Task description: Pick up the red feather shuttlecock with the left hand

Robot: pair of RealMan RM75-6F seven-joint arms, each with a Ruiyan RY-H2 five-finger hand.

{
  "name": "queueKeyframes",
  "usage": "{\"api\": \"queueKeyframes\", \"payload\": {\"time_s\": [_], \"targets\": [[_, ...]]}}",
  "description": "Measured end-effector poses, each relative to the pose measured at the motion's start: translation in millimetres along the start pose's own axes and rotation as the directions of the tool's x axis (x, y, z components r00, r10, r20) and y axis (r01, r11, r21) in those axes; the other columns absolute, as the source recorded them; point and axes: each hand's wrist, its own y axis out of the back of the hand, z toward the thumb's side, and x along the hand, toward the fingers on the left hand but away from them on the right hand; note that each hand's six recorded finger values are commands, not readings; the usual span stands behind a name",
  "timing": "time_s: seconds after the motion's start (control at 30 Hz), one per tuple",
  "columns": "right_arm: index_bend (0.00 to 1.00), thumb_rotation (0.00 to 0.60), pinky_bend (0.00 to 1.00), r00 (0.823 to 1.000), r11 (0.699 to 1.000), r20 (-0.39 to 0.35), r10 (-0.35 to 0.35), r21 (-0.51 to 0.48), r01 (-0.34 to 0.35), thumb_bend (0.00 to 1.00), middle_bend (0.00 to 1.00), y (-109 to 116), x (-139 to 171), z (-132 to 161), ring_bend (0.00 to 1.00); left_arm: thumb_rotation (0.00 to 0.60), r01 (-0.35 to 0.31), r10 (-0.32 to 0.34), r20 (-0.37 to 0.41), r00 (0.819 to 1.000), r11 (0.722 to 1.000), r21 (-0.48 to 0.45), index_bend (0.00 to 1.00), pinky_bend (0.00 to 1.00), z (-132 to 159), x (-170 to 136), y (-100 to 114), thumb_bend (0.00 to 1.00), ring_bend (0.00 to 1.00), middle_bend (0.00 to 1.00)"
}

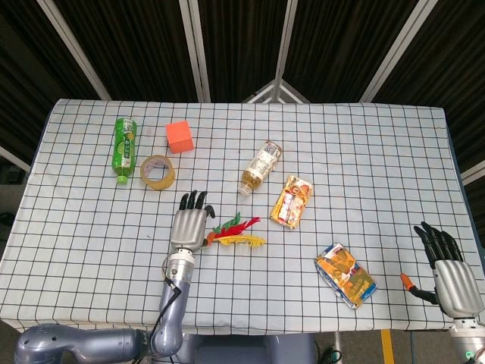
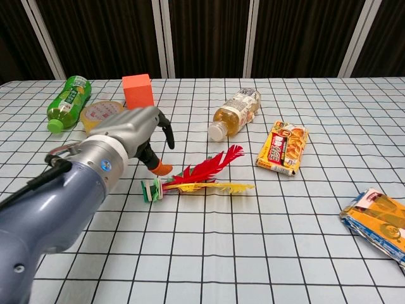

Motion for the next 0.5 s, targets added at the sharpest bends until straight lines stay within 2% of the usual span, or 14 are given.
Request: {"api": "queueKeyframes", "payload": {"time_s": [0.5], "targets": [[0.00,0.600,0.00,1.000,1.000,-0.001,-0.001,-0.016,0.001,0.34,0.00,1,1,0,0.00,0.600,0.029,-0.029,-0.003,1.000,0.999,-0.025,0.45,0.00,17,5,-22,0.48,0.00,0.09]]}}
